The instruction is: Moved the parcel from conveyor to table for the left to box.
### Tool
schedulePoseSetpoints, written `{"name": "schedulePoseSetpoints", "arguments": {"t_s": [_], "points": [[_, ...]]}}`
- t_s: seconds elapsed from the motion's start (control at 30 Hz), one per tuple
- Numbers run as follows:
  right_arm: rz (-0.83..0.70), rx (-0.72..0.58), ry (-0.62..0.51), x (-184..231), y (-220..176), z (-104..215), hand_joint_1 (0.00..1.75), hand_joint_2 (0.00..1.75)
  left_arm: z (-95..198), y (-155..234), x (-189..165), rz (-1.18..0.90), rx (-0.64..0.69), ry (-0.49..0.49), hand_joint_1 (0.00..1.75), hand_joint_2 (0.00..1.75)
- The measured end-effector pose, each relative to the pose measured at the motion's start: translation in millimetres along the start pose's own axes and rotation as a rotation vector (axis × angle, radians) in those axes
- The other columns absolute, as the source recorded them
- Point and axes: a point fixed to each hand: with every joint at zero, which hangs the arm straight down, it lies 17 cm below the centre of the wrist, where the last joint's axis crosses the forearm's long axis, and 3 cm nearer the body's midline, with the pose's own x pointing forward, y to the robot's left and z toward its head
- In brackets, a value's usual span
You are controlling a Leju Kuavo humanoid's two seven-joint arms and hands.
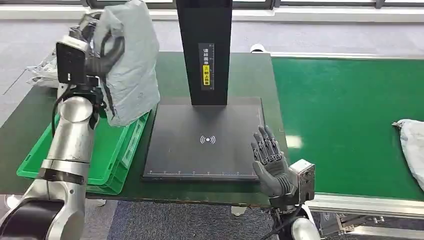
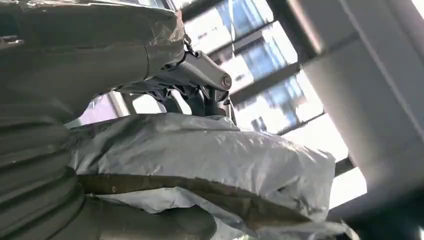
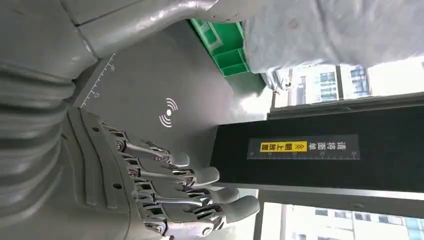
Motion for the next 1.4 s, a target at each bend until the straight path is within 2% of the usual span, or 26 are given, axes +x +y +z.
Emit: {"name": "schedulePoseSetpoints", "arguments": {"t_s": [0.13,0.43,0.63,0.8,0.83,0.87,1.13,1.4], "points": [[0.001,-0.001,0.0,-0.5,-0.3,1.3,0.0,1.75,-18.7,48.5,10.1,-0.06,0.131,-0.029,1.75,1.75],[0.015,-0.028,0.005,-1.8,-8.0,1.7,0.0,1.75,-54.9,141.0,25.9,-0.366,0.375,-0.022,1.75,1.75],[0.018,-0.03,0.023,-6.8,-10.8,8.7,0.0,1.75,-48.4,190.6,13.0,-0.447,0.465,0.026,1.75,1.75],[0.018,-0.033,0.035,-9.8,-11.4,15.8,0.0,1.75,-38.0,213.3,-5.9,-0.442,0.48,0.08,1.75,1.75],[0.019,-0.033,0.035,-9.7,-11.6,16.0,0.0,1.75,-36.6,215.8,-8.1,-0.443,0.483,0.086,0.14,1.75],[0.019,-0.033,0.034,-9.1,-11.5,15.9,0.0,1.75,-35.4,217.6,-10.2,-0.444,0.485,0.093,0.0,1.75],[0.041,-0.021,0.043,-11.1,-9.7,16.5,0.0,1.75,-28.0,209.2,-37.3,-0.398,0.435,0.169,0.0,1.75],[0.043,-0.021,0.045,-11.7,-9.5,17.3,0.0,1.75,-22.4,205.5,-46.9,-0.386,0.426,0.19,0.0,1.75]]}}
